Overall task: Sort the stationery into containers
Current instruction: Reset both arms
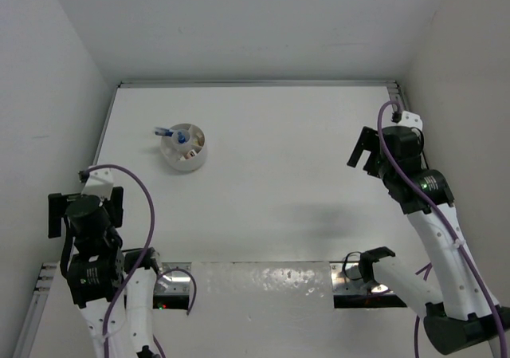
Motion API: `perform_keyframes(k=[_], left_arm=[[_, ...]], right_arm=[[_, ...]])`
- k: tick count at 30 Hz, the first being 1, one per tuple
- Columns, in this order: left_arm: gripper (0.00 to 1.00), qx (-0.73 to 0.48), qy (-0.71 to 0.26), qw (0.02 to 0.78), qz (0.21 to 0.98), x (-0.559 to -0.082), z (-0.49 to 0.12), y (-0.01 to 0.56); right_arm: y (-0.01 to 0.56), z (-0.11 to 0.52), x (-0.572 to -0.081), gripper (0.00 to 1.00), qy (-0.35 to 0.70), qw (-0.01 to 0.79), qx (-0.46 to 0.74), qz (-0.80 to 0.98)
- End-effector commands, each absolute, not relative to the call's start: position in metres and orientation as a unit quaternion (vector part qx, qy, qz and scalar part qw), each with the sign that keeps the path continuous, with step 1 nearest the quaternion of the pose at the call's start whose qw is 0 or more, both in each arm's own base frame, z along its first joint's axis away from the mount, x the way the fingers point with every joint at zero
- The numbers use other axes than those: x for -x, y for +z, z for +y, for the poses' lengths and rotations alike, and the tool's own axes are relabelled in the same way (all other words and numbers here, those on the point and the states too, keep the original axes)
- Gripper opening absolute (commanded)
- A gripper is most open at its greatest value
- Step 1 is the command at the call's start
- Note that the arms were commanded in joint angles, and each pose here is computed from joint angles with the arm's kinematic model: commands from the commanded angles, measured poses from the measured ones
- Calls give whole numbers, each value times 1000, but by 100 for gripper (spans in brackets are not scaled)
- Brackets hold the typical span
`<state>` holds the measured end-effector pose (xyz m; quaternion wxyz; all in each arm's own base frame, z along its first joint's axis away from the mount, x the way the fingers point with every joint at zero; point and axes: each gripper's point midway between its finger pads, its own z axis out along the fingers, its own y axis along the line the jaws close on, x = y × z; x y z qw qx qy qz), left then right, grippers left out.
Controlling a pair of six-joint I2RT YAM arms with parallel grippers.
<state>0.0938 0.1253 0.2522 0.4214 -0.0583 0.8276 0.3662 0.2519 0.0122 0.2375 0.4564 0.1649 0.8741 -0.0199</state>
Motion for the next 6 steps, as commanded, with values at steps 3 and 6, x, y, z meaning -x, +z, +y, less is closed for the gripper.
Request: perform_keyframes(k=[3,6], left_arm=[[100,71,367,429,822,-92,126,258],[100,69,365,431,823,-93,125,259]], right_arm=[[246,18,-259,99,-9,473,-165,865],[248,15,-258,99,-21,476,-158,865]])
